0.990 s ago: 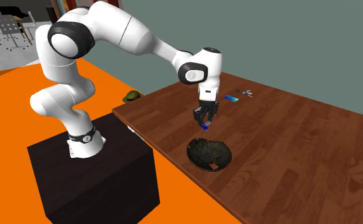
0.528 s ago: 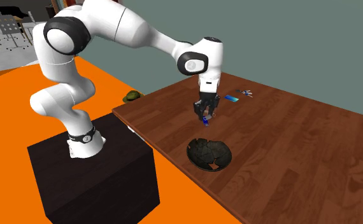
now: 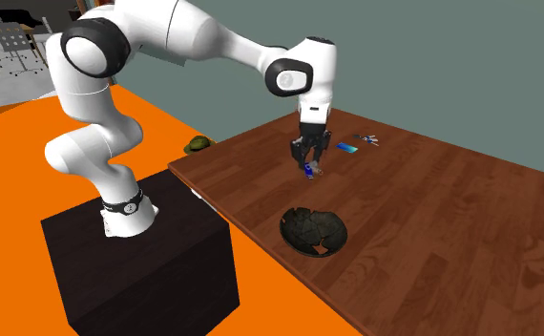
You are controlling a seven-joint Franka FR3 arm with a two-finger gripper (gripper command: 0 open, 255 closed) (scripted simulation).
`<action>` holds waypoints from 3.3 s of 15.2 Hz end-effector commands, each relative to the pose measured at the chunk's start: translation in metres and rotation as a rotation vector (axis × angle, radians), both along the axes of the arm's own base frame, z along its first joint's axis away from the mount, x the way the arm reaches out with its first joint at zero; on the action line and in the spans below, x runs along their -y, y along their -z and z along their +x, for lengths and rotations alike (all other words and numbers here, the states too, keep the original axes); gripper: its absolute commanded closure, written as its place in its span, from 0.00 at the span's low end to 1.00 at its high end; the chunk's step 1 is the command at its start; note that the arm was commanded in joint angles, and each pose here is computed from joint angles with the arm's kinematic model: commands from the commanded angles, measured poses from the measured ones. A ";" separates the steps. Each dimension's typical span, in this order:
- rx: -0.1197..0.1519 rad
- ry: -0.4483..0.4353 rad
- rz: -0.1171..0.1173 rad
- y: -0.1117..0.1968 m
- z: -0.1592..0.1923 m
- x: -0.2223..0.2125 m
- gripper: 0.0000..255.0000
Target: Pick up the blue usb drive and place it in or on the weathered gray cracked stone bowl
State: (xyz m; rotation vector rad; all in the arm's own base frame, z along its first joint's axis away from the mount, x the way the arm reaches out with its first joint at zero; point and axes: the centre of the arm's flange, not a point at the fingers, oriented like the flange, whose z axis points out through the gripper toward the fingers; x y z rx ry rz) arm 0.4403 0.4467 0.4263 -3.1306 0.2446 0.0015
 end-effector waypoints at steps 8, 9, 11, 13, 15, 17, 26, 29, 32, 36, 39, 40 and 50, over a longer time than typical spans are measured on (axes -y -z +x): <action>0.000 0.000 0.000 -0.007 0.070 0.081 1.00; 0.000 0.000 0.000 -0.008 0.078 0.091 1.00; 0.000 0.000 0.000 -0.009 0.095 0.111 1.00; 0.000 0.000 0.000 -0.009 0.114 0.133 1.00; 0.000 0.000 0.000 0.001 0.114 0.133 1.00; 0.000 0.000 0.000 0.012 0.114 0.133 1.00; 0.000 0.000 0.000 0.059 0.114 0.133 1.00; 0.000 0.000 0.000 0.066 0.114 0.133 1.00; 0.000 0.000 0.000 0.066 0.114 0.133 1.00; 0.000 0.000 0.000 0.066 0.114 0.133 0.00; 0.000 0.000 0.000 0.066 0.114 0.133 0.00; 0.000 0.000 0.000 0.066 0.114 0.133 0.00; 0.000 0.000 0.000 0.016 0.114 0.133 0.00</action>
